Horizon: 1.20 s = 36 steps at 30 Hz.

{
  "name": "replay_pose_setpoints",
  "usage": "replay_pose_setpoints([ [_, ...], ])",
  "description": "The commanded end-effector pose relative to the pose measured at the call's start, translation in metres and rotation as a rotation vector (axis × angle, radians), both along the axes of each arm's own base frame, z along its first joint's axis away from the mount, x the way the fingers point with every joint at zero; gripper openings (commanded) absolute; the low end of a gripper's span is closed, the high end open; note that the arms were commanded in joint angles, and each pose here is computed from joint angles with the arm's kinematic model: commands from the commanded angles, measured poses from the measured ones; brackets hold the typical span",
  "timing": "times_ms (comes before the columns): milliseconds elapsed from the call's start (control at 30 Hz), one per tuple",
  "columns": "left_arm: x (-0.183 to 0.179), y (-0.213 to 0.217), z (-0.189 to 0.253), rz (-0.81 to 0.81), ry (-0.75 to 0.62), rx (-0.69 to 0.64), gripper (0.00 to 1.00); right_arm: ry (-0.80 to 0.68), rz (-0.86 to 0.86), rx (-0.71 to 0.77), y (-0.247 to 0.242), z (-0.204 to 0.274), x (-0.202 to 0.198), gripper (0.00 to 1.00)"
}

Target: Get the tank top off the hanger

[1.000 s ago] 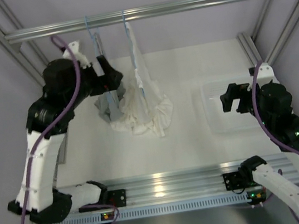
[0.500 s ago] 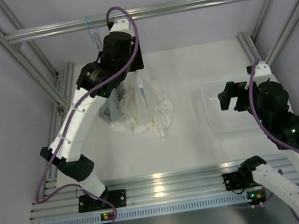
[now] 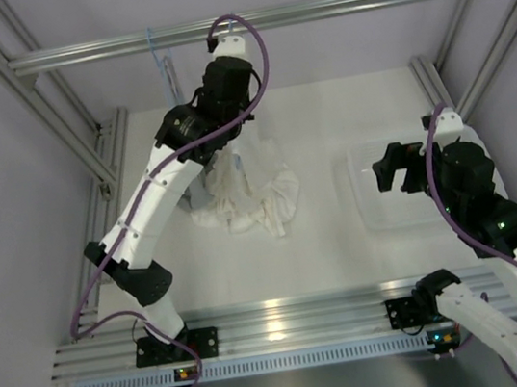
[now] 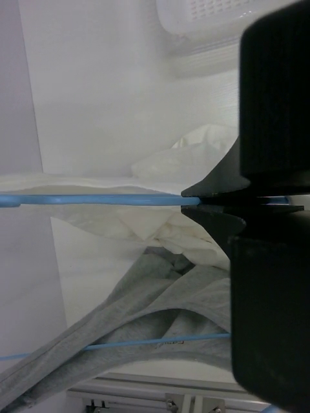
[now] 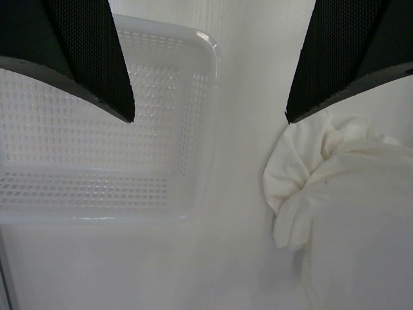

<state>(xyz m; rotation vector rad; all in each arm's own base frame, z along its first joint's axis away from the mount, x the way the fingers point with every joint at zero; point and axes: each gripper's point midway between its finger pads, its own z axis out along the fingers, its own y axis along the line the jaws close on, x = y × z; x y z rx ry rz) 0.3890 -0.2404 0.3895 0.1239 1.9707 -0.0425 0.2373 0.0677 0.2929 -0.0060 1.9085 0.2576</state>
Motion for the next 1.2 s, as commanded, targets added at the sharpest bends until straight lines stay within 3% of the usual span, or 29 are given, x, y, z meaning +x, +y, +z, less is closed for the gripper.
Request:
replay_pose_setpoints([
  [0,-0.005,0.0,0.043,0.005,-0.117,-0.04,0.0,-0.064,0.021,0.04,0.008,0.016,0.004,0.99],
  [400,-0.014,-0.002,0.063,-0.077,-0.168,-0.052,0.0,-0.063,0.02,0.048,0.009,0.01,0.006,0.99],
  [767,-0.04,0.008,0.093,-0.112,-0.26,-0.217,0.0,-0.069,0.021,0.052,0.009,0.011,0.005,0.99],
  [1033,-0.074,0.012,0.064,-0.194,-0.174,-0.291,0.0,-0.086,0.027,0.058,0.01,0.015,0.005,0.99],
  [1167,-0.099,0.013,0.049,-0.266,-0.125,-0.338,0.0,-0.115,0.114,0.096,0.027,0.023,0.005,0.99],
])
